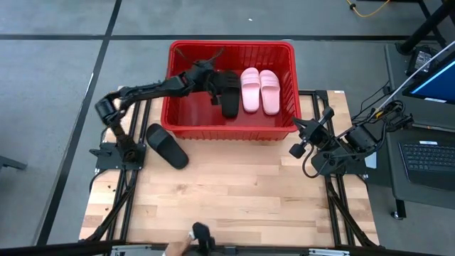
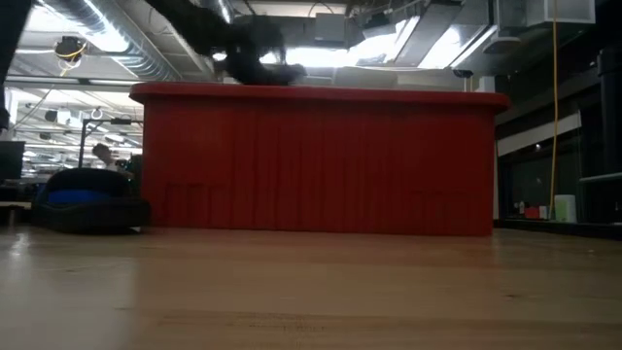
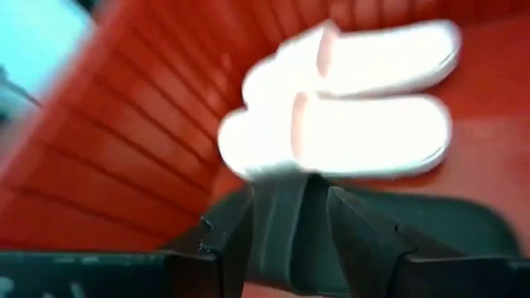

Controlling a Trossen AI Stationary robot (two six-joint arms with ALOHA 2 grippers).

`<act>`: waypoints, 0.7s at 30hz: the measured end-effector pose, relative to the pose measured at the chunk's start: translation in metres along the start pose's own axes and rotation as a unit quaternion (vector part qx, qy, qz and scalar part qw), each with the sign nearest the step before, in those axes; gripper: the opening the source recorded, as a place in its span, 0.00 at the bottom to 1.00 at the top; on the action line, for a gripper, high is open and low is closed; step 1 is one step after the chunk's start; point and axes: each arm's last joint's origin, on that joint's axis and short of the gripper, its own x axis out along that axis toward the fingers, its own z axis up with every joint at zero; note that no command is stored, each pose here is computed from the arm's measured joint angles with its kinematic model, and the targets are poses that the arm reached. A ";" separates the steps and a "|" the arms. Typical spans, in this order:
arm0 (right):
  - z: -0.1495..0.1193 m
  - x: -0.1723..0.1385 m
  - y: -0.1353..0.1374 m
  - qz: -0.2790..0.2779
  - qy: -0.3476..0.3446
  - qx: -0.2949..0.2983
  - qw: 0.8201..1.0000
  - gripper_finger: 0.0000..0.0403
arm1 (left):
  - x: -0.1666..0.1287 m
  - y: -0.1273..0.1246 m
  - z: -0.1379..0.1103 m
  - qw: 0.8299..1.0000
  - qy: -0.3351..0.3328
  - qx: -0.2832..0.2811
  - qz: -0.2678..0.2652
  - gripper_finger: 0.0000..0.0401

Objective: Pick and place slides into bin
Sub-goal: Put the black slide into the red bin

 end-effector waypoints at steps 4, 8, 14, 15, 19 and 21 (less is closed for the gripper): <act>0.000 0.000 0.000 0.000 0.000 0.003 1.000 0.01 | -0.046 0.002 0.028 0.999 -0.038 0.032 0.006 0.35; 0.003 0.000 0.004 0.016 0.001 0.023 1.000 0.01 | -0.098 0.000 0.048 0.997 -0.068 0.025 0.002 0.34; 0.009 0.005 0.026 0.055 0.005 0.039 0.998 0.01 | -0.176 -0.018 0.060 0.995 -0.081 -0.047 -0.046 0.28; 0.010 0.006 0.031 0.065 0.007 0.041 0.997 0.01 | -0.189 -0.022 0.060 0.993 -0.082 -0.061 -0.059 0.26; 0.013 0.009 0.056 0.103 0.011 0.046 0.994 0.01 | -0.233 -0.043 0.060 0.988 -0.076 -0.093 -0.097 0.19; 0.012 0.009 0.070 0.112 0.009 0.034 0.993 0.01 | -0.252 -0.055 0.059 0.986 -0.074 -0.098 -0.114 0.15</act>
